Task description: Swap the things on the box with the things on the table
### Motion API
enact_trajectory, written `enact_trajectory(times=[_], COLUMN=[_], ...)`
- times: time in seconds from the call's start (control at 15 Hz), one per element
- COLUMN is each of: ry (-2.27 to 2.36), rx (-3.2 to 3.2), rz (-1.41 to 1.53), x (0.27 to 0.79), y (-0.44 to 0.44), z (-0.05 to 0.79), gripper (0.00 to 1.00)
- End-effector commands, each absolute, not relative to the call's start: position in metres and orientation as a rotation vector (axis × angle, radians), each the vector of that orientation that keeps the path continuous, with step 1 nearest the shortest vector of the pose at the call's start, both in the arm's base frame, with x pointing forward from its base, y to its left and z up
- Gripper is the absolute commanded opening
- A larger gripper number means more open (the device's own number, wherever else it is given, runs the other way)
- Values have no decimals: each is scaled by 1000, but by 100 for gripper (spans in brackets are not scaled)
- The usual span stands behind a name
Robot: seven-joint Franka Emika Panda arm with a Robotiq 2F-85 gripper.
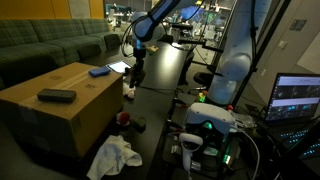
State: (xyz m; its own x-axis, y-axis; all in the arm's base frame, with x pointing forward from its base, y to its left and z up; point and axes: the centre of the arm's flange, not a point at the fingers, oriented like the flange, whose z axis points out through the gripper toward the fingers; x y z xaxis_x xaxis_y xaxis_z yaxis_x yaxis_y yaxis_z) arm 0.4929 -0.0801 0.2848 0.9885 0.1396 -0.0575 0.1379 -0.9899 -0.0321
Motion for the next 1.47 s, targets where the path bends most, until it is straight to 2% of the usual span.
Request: enact_trajectory(times=[0.0, 0.53, 1.13, 1.2, 1.27, 1.4], ry=[-197, -135, -158, -161, -165, -174], rx=[-3097, -3080, -3103, -3105, -3109, -3119], rz=[77, 42, 42, 44, 42, 37], x=[465, 435, 423, 424, 423, 419], y=[-83, -64, -47, -46, -45, -42], z=[246, 146, 100, 100, 101, 105], gripper=[3, 3, 3, 27, 39, 53])
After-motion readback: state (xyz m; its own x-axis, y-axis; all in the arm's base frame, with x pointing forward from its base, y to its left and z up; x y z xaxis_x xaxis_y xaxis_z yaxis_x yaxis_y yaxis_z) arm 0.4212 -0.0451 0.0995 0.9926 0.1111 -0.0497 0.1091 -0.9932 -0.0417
